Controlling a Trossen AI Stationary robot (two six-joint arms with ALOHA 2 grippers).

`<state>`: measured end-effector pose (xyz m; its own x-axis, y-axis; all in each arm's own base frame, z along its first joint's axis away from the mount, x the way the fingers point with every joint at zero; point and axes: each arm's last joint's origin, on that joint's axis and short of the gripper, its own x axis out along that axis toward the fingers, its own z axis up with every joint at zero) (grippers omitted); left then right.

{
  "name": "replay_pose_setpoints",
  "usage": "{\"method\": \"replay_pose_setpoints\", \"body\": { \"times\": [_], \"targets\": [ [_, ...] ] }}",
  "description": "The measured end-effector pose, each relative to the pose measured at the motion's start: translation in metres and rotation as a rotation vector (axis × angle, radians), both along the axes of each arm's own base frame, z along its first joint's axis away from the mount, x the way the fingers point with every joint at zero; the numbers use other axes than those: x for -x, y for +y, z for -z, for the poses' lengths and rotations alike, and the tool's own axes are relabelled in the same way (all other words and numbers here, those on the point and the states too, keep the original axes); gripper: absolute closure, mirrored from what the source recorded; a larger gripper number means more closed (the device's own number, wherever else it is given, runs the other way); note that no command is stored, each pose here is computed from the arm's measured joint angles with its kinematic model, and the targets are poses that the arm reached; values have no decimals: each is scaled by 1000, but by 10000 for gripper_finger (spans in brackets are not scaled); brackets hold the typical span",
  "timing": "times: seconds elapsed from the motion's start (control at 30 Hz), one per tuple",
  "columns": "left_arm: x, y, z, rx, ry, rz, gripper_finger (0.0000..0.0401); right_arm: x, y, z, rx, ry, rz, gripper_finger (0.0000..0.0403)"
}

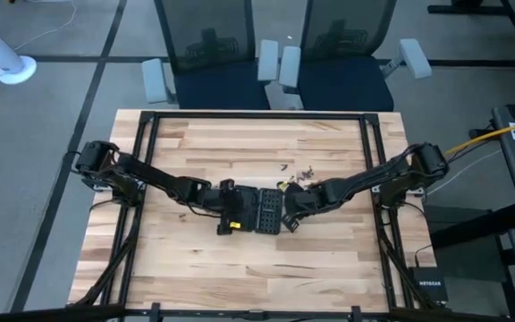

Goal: Prefit tool cases
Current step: Remove the gray t handle ratchet wrench from the black prefit tool case

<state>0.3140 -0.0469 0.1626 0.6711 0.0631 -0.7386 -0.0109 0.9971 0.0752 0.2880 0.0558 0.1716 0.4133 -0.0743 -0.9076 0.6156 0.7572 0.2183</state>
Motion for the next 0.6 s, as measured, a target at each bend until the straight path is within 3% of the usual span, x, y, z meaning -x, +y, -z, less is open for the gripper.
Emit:
{"method": "replay_pose_setpoints", "body": {
  "times": [0.13, 0.27, 0.4, 0.6],
  "targets": [
    [-12, 4, 2, -72, -107, 52, 401, -4, -4, -16, 9, -119, 19, 403],
    [-17, 12, 24, -70, -56, 21, 401, -11, -8, -22, -43, -213, 48, 403],
    [-20, 14, 42, -58, -14, -5, 401, -18, -8, -17, -99, -233, 81, 403],
    [-28, 13, 51, -40, -68, -18, 401, -26, -4, -4, -178, -226, 121, 403]
  ]
}}
